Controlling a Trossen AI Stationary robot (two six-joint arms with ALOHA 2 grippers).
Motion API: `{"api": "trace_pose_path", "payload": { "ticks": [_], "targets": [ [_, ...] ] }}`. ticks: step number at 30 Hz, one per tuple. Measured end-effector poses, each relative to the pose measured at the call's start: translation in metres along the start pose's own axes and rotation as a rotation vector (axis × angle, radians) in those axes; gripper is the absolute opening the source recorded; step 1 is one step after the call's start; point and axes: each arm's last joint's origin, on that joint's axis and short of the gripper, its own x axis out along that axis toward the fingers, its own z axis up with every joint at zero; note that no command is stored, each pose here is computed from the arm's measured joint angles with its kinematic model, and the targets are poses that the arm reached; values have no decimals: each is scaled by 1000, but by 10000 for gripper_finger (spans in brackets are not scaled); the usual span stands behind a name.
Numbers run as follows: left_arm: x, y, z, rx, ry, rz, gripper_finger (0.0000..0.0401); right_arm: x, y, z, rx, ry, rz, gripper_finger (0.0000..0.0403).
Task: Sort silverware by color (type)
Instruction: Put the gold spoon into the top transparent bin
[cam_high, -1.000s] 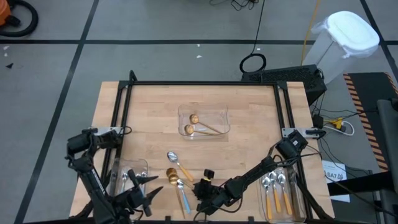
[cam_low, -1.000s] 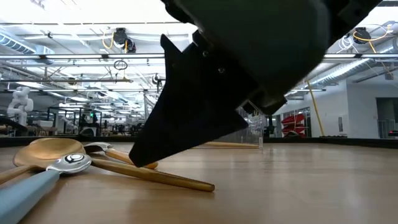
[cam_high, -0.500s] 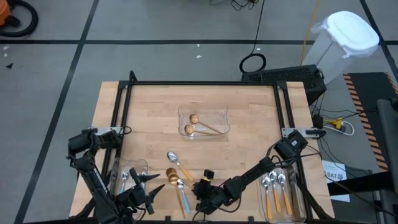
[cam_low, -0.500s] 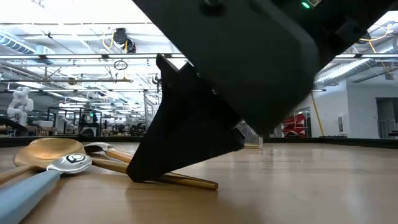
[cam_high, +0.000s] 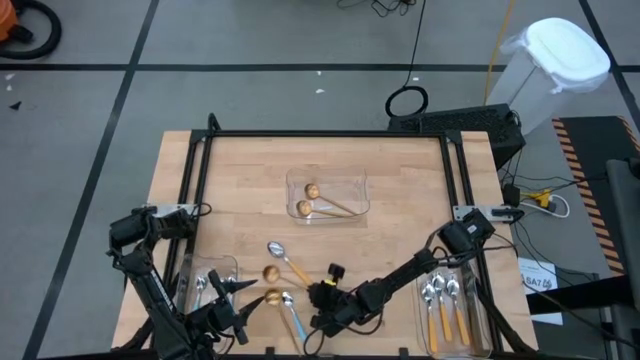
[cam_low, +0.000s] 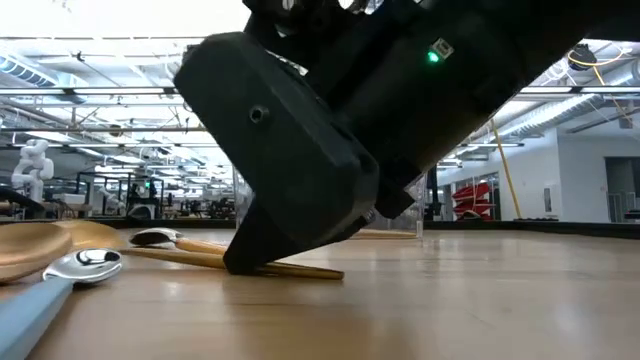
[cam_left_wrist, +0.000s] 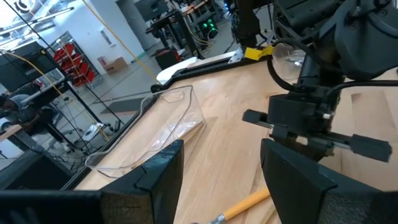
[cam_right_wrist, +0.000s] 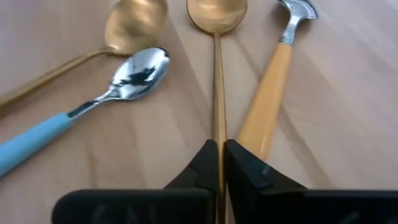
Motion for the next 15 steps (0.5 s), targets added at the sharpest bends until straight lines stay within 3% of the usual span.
{"api": "trace_pose_path", "payload": {
  "ticks": [15],
  "targets": [
    [0, 0, 0, 0, 13, 0, 211, -27, -8, 37, -32, -86, 19, 2]
  ]
}}
